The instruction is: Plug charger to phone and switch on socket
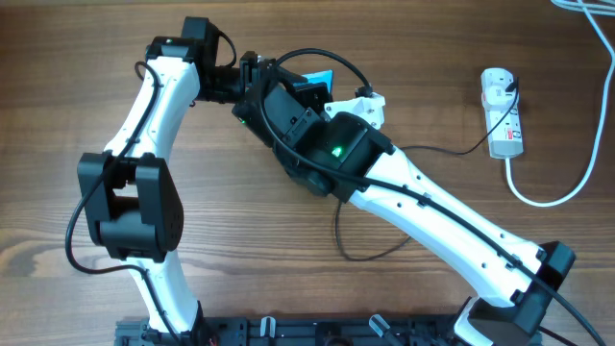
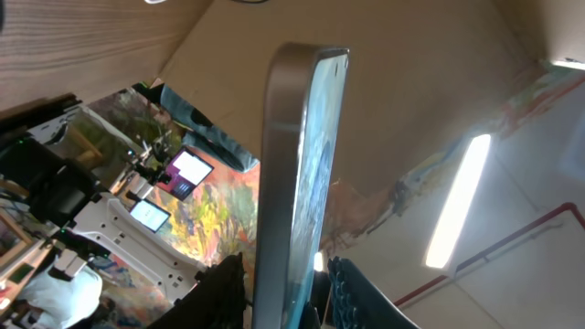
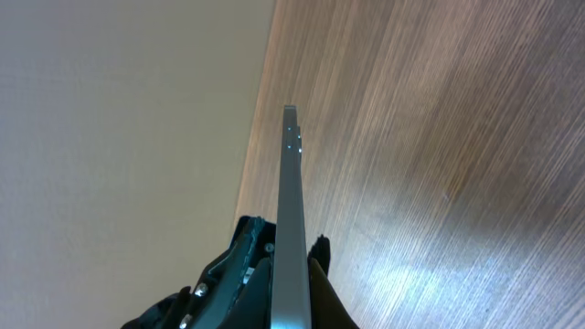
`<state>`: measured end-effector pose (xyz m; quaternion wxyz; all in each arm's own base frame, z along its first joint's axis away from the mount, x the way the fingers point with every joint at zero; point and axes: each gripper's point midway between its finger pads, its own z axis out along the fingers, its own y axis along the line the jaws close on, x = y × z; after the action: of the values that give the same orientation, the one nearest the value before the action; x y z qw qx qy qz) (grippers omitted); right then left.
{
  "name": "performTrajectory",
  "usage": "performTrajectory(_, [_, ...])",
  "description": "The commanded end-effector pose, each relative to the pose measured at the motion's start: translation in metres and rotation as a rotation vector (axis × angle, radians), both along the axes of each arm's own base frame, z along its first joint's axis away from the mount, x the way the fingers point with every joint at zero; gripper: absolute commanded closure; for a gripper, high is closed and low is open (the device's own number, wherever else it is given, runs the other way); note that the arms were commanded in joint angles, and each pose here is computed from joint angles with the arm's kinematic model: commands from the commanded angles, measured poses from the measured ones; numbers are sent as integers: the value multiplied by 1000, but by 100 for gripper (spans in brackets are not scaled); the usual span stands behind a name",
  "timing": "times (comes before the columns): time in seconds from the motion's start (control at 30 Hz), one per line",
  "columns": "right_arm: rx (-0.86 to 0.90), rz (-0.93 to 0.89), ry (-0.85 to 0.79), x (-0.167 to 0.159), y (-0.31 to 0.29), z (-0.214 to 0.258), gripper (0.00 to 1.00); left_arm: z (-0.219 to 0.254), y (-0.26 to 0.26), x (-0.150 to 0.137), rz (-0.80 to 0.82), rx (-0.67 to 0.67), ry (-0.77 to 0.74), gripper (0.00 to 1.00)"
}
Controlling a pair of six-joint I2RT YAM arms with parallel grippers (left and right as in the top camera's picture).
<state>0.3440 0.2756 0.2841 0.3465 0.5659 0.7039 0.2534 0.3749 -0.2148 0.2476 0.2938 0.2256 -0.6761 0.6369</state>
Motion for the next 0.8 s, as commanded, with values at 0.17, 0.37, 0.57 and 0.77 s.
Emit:
performTrajectory(0.17, [59, -4, -33, -1, 1, 15, 96, 17, -1, -6, -6, -26, -33, 76])
performTrajectory(0.37, [66, -4, -39, -1, 2, 17, 95, 17, -1, -6, -6, -26, -33, 87])
performTrajectory(0.57, [71, -3, -42, 0, 3, 17, 57, 17, -1, -6, -6, -26, -33, 96])
performTrajectory(0.77, [-103, 29, -60, -3, -17, 23, 3, 15, -1, -5, -5, -13, -47, 96])
